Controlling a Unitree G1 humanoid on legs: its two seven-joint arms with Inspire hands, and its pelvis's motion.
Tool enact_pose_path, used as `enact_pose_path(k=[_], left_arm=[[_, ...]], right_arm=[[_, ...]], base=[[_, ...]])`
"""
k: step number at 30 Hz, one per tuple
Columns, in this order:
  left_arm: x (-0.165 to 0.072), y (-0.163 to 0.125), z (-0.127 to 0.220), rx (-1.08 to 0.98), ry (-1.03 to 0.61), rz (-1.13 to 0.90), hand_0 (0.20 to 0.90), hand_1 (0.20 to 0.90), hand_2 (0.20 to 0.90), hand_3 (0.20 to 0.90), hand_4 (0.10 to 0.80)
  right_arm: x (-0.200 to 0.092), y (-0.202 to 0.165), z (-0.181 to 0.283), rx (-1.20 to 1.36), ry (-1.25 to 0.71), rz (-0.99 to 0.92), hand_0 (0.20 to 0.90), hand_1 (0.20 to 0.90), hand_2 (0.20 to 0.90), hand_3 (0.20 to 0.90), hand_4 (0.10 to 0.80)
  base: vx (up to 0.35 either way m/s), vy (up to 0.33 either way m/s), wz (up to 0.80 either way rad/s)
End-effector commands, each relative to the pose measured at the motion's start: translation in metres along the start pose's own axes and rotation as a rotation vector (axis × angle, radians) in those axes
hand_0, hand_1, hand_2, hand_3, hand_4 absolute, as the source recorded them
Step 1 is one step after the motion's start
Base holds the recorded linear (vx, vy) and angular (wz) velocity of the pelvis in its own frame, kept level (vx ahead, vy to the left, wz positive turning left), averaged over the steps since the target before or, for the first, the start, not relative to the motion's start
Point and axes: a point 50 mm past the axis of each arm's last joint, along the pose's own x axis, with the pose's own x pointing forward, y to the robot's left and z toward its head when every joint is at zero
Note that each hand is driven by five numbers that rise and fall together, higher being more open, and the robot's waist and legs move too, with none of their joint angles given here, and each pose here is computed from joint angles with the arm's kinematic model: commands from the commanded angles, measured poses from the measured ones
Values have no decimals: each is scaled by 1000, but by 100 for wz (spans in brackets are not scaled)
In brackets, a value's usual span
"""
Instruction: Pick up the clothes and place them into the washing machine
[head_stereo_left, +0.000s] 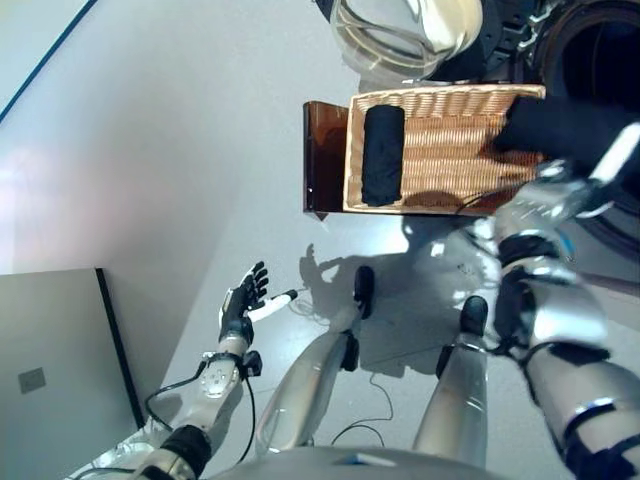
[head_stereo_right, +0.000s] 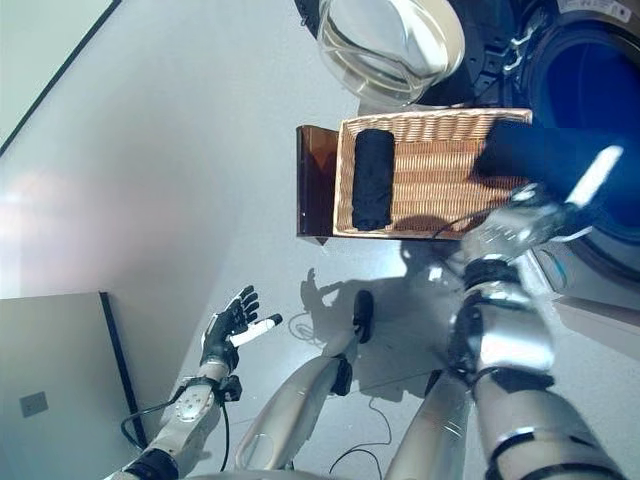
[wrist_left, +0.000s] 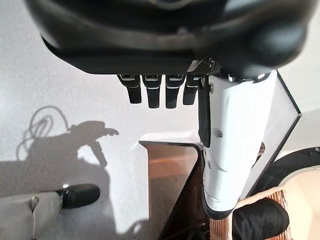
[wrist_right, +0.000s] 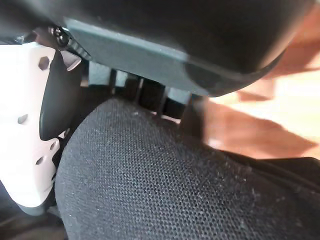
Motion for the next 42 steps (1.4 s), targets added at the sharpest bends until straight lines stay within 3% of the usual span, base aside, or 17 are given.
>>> enact_pose_path(k=[1, 3, 4, 7, 18, 29, 37, 42], left_arm=[[7, 20, 25, -36, -131, 74, 900, 900, 900, 900, 800], [3, 22, 23, -36, -125, 84, 900, 900, 900, 900, 800], [2, 26, 21, -27, -122, 97, 900, 900, 900, 900, 800], [1, 26, 24, -37, -140, 109, 900, 900, 900, 900, 800], [3, 28, 26, -52, -144, 119, 900, 900, 900, 900, 800], [5, 32, 23, -46, -127, 131, 900, 900, 900, 900, 800], [10, 30, 26, -42, -125, 124, 900, 900, 900, 900, 800], [10, 35, 27, -22, -129, 134, 900, 900, 900, 900, 800]], right_arm=[[-9, 98, 73, 14, -298, 337, 200, 200, 200, 200, 300], [-12, 112, 92, -7, -380, 350, 200, 200, 200, 200, 300], [-12, 120, 106, -43, -451, 340, 900, 900, 900, 900, 800], [-16, 132, 117, -64, -486, 379, 900, 900, 900, 900, 800], [2, 89, 69, -181, -305, 277, 900, 900, 900, 900, 800], [0, 73, 43, -234, -212, 271, 900, 900, 900, 900, 800], [-17, 10, -27, -334, 24, 187, 900, 900, 900, 900, 800], [-36, -31, -65, -521, 161, 177, 900, 900, 900, 900, 800]], base=[[13, -6, -5], [5, 2, -2], [0, 0, 0], [-1, 3, 8], [1, 1, 1], [0, 0, 0], [6, -8, 0], [2, -30, 2]])
